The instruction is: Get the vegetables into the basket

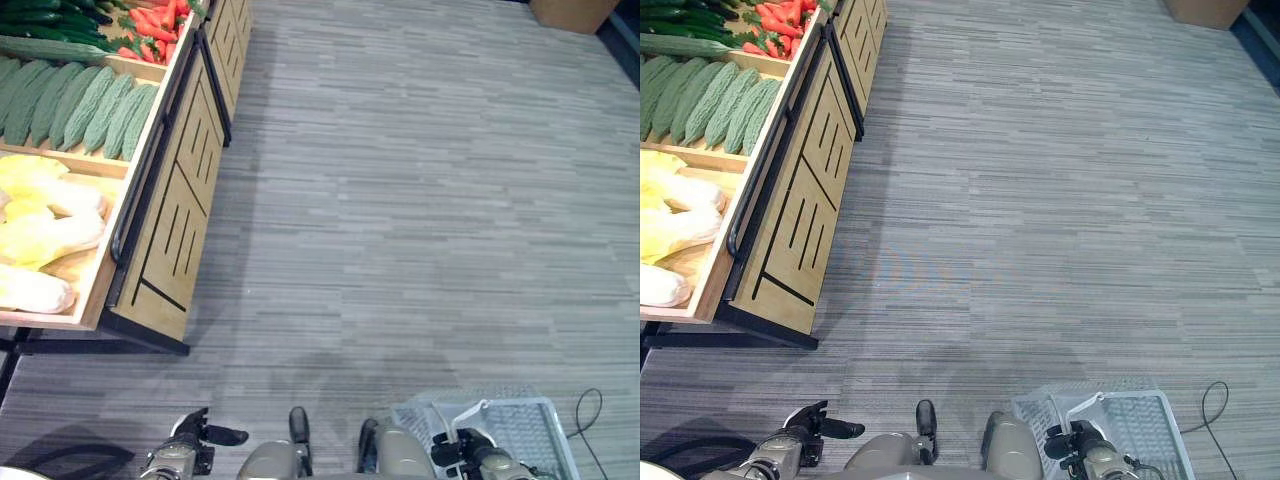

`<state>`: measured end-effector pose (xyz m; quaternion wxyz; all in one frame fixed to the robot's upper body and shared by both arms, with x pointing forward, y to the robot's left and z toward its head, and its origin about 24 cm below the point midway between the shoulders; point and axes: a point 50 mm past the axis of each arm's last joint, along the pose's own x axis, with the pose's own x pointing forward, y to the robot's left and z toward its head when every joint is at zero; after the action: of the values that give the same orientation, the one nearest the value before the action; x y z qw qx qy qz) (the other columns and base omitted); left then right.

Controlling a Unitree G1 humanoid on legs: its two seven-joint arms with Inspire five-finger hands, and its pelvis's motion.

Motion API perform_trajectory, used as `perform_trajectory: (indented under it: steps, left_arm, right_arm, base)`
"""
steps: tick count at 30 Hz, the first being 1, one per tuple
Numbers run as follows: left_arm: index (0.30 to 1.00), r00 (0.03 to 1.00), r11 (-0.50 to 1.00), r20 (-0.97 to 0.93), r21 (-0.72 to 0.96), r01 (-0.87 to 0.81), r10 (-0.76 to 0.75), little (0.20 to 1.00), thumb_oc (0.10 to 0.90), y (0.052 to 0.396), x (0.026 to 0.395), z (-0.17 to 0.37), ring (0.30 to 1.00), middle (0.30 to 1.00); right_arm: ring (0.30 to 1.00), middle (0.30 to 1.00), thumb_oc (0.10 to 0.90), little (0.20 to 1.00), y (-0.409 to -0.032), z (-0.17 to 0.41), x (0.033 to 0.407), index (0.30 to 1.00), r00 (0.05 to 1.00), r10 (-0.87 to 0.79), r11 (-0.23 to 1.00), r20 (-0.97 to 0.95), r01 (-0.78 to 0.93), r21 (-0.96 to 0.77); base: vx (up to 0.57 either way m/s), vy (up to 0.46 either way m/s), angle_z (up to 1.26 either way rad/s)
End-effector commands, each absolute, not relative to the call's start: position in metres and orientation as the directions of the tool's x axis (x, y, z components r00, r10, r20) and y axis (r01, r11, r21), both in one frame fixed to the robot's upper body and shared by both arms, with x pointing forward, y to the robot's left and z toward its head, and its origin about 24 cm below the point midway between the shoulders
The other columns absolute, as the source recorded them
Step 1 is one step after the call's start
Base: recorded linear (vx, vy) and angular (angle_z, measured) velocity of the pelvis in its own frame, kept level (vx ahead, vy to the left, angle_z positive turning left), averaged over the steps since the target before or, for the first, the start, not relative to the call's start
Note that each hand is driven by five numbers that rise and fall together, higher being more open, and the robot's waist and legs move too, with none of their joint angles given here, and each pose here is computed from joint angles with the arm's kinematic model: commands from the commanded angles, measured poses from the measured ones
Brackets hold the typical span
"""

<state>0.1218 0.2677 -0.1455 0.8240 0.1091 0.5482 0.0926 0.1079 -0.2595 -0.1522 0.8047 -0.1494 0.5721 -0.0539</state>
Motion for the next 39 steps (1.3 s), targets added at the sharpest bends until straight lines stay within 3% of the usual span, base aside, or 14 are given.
perform_trajectory:
  steps: [1, 13, 25, 39]
  left_arm:
    - [1.0, 0.359, 0.957, -0.89, 0.29, -0.034, 0.282, 1.0, 0.9, 0.267, 0.11, -0.149, 1.0, 1.0]
    - [1.0, 0.305, 0.957, -0.908, 0.283, -0.059, 0.287, 1.0, 0.9, 0.263, 0.095, -0.155, 1.0, 1.0]
    - [1.0, 0.375, 0.97, -0.895, 0.22, -0.101, 0.242, 1.0, 0.9, 0.246, 0.119, -0.153, 1.0, 1.0]
    - [1.0, 0.359, 0.97, -0.901, 0.233, -0.067, 0.242, 1.0, 0.9, 0.248, 0.11, -0.155, 1.0, 1.0]
  right_arm:
    - [0.3, 0.3, 0.4, 0.3, -0.267, -0.152, 0.1, 0.3, 0.316, -0.28, 0.945, -0.907, -0.073, -0.318]
    - [0.3, 0.3, 0.4, 0.3, -0.265, -0.155, 0.089, 0.3, 0.299, -0.278, 0.957, -0.913, 0.005, -0.29]
    - [0.3, 0.3, 0.4, 0.3, -0.286, -0.15, 0.081, 0.3, 0.262, -0.331, 0.934, -0.906, -0.048, -0.355]
    - [0.3, 0.3, 0.4, 0.3, -0.278, -0.154, 0.075, 0.3, 0.246, -0.316, 0.933, -0.916, -0.096, -0.347]
  base:
    - [0.14, -0.006, 0.04]
    - [0.3, -0.142, 0.01]
    - [0.26, -0.26, 0.37]
    - [0.2, 0.184, 0.09]
